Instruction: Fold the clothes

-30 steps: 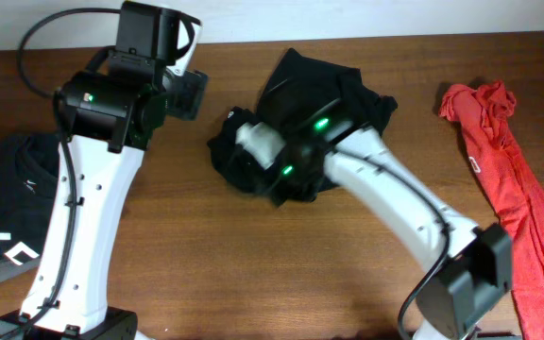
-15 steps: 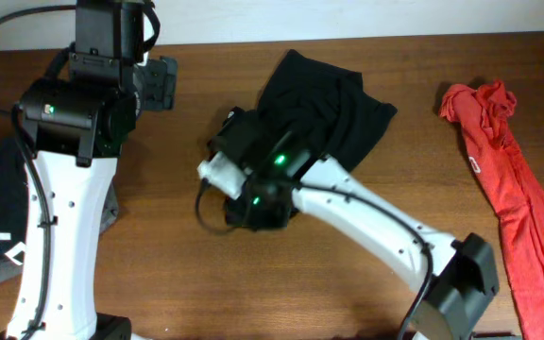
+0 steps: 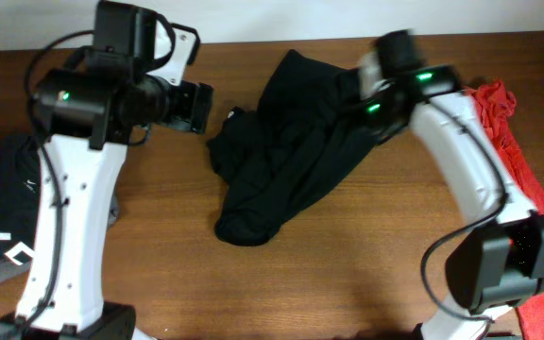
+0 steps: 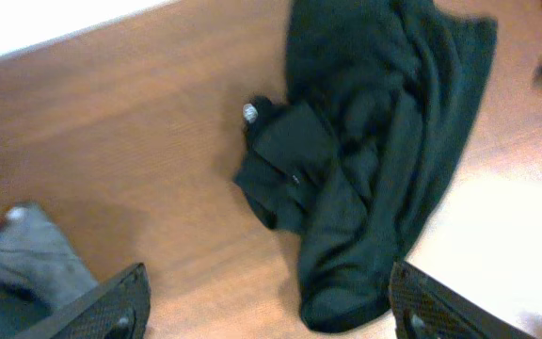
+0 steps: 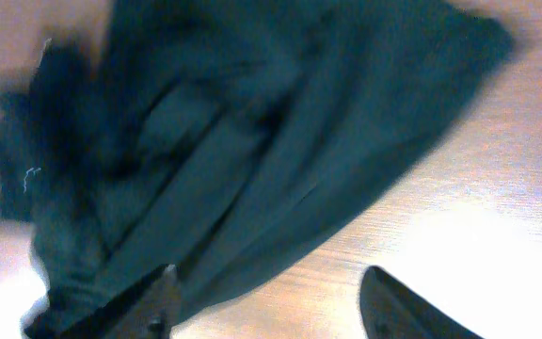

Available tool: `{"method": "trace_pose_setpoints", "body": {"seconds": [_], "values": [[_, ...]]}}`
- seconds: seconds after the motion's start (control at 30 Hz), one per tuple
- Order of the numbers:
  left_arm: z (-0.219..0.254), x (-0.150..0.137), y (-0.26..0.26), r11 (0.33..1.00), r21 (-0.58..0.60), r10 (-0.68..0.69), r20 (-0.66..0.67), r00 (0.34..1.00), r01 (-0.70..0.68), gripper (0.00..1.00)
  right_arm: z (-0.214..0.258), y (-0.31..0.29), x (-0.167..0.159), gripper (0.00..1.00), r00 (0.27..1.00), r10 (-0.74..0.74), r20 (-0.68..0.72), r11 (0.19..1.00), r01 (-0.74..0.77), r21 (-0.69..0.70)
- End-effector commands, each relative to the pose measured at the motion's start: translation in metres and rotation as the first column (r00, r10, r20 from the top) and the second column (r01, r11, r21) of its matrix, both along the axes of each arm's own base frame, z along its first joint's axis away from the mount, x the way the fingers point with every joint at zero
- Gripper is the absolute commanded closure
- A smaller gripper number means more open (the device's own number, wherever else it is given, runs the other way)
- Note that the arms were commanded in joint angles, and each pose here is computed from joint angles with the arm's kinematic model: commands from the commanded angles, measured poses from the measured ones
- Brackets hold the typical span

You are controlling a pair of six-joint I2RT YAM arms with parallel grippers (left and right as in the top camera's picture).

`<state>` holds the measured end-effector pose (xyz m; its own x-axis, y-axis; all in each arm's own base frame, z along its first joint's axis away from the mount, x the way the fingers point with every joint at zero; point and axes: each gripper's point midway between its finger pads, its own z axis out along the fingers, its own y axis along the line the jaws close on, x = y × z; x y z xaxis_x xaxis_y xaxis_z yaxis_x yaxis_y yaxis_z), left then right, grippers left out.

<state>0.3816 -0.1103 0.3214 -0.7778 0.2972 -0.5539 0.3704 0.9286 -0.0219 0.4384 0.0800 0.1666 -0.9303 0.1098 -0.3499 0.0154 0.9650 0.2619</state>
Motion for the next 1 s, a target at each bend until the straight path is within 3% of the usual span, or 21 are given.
{"method": "trace_pose_setpoints", "body": {"seconds": [0.0, 0.07, 0.23, 0.43, 0.77, 0.97], "values": [[-0.02, -0.001, -0.026, 0.995, -0.031, -0.092, -0.078, 0.993, 0.09, 0.25, -0.015, -0.019, 0.023, 0.38, 0.991, -0.126, -0.032, 0.985, 0.129, 0.117], [-0.031, -0.003, -0.036, 0.993, -0.024, -0.116, -0.114, 0.987, 0.114, 0.3, -0.031, -0.031, 0.041, 0.38, 0.986, -0.168, -0.024, 0.975, 0.169, 0.141], [-0.042, -0.005, -0.054, 0.988, -0.005, -0.156, -0.135, 0.978, 0.157, 0.29, -0.072, -0.043, 0.08, 0.37, 0.973, -0.231, -0.002, 0.952, 0.226, 0.206], [-0.044, -0.01, -0.053, 0.987, 0.021, -0.152, -0.152, 0.977, 0.157, 0.29, -0.119, -0.043, 0.102, 0.37, 0.954, -0.297, -0.033, 0.924, 0.295, 0.243], [-0.055, -0.032, -0.045, 0.986, 0.041, -0.146, -0.252, 0.957, 0.161, 0.25, -0.151, -0.065, 0.104, 0.42, 0.92, -0.387, -0.059, 0.904, 0.391, 0.172], [-0.071, -0.039, -0.046, 0.986, 0.03, -0.145, -0.313, 0.939, 0.162, 0.25, -0.16, -0.083, 0.095, 0.46, 0.898, -0.437, -0.062, 0.896, 0.44, 0.057]]}}
